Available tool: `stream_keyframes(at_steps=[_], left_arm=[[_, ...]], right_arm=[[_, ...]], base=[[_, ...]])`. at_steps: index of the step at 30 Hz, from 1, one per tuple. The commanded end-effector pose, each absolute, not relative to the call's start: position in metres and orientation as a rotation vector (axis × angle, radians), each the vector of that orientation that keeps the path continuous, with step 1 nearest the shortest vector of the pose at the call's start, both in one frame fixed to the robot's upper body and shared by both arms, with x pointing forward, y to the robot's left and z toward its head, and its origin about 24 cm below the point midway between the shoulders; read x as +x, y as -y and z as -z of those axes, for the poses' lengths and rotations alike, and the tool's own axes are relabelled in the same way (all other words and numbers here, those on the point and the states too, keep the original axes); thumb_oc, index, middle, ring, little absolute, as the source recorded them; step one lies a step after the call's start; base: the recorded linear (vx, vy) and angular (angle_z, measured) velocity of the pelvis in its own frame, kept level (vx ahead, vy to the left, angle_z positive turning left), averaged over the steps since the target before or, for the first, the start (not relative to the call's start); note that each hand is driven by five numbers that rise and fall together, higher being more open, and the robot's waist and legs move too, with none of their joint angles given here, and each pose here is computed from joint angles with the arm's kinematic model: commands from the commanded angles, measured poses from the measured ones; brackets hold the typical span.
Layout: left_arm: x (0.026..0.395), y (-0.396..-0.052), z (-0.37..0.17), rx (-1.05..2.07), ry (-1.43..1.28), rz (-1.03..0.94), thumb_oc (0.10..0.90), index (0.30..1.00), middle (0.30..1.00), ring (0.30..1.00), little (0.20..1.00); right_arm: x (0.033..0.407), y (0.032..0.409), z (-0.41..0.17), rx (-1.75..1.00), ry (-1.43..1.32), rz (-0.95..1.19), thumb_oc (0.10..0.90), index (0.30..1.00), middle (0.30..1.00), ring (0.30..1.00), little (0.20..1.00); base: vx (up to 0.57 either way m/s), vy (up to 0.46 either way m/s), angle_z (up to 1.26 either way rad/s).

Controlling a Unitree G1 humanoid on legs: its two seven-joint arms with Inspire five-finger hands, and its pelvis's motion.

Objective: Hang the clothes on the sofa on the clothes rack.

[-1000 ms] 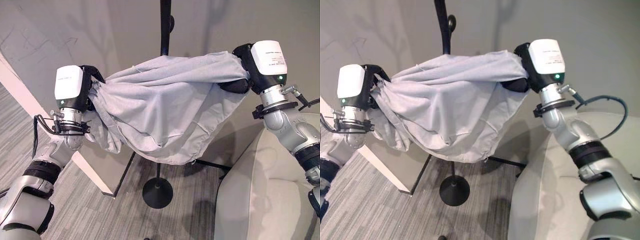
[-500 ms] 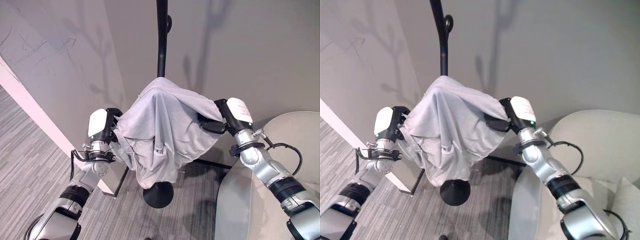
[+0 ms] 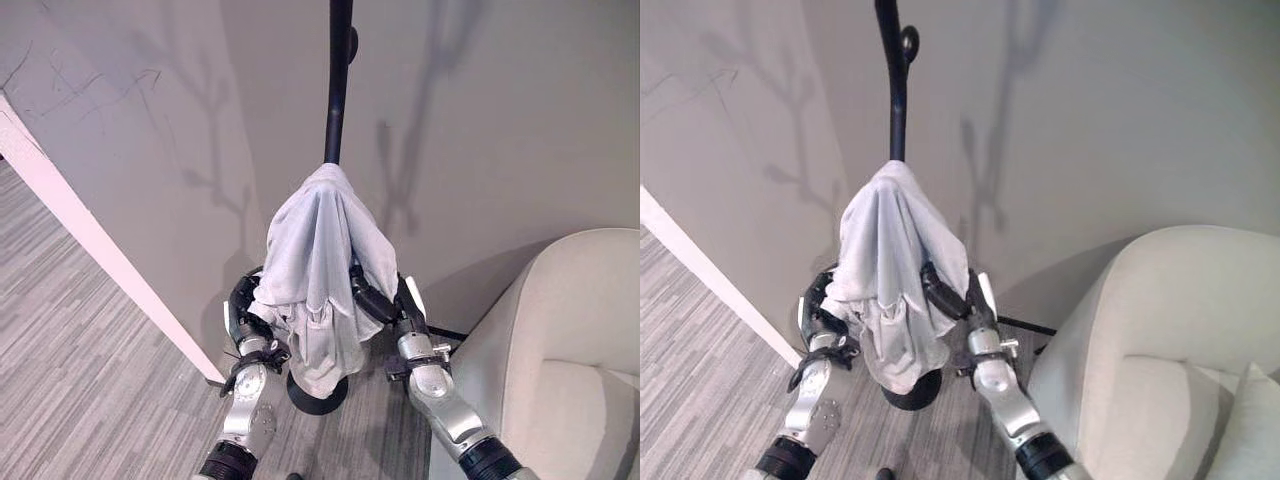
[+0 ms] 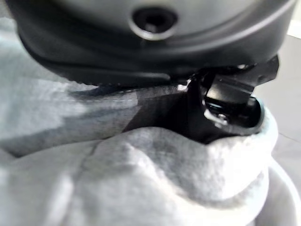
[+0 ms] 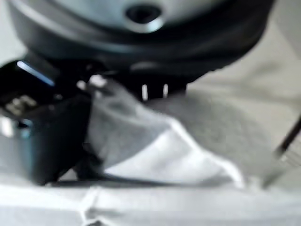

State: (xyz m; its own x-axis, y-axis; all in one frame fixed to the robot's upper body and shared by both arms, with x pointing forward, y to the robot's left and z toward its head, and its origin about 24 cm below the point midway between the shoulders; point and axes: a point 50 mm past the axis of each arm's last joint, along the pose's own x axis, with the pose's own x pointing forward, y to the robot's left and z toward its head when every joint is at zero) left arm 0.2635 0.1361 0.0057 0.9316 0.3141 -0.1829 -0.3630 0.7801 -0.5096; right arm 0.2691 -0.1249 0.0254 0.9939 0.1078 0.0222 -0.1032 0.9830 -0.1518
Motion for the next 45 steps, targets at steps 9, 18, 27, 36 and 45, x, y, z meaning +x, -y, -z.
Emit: stream_keyframes(at_steps=[9,18,27,36,45], left_arm=[[0.269,-0.161,-0.04,-0.589,0.13,-0.273,0.8,0.9,0.9,0.9,0.9],[0.246,-0.201,-0.038,-0.359,0.106,-0.132,0.8,0.9,0.9,0.9,0.9],[0.22,-0.246,-0.077,0.011,0.089,0.262,0.8,0.9,0.9,0.9,0.9],[0.203,-0.261,-0.066,-0.217,0.022,0.486,0.8,0.9,0.9,0.9,0.9],[0.18,-0.253,0.034,-0.709,-0.053,0.002,0.8,0.9,0.9,0.9,0.9]], right_arm=[[0.273,0.163,-0.1,-0.324,0.372,-0.128,0.8,0.9,0.9,0.9,0.9],[0.264,0.213,-0.143,-0.521,0.489,-0.131,0.8,0.9,0.9,0.9,0.9],[0.242,0.25,-0.163,-0.657,0.427,-0.272,0.8,0.9,0.9,0.9,0.9],[0.222,0.278,-0.132,-0.259,0.262,-0.347,0.8,0.9,0.9,0.9,0.9],[0.214,0.261,-0.042,0.598,0.243,-0.121,0.8,0.9,0.9,0.9,0.9]], base=[[0.01,-0.006,0.03],[0.0,0.001,-0.01],[-0.01,0.002,-0.01],[0.0,-0.005,0.02],[0.0,0.0,0.0]])
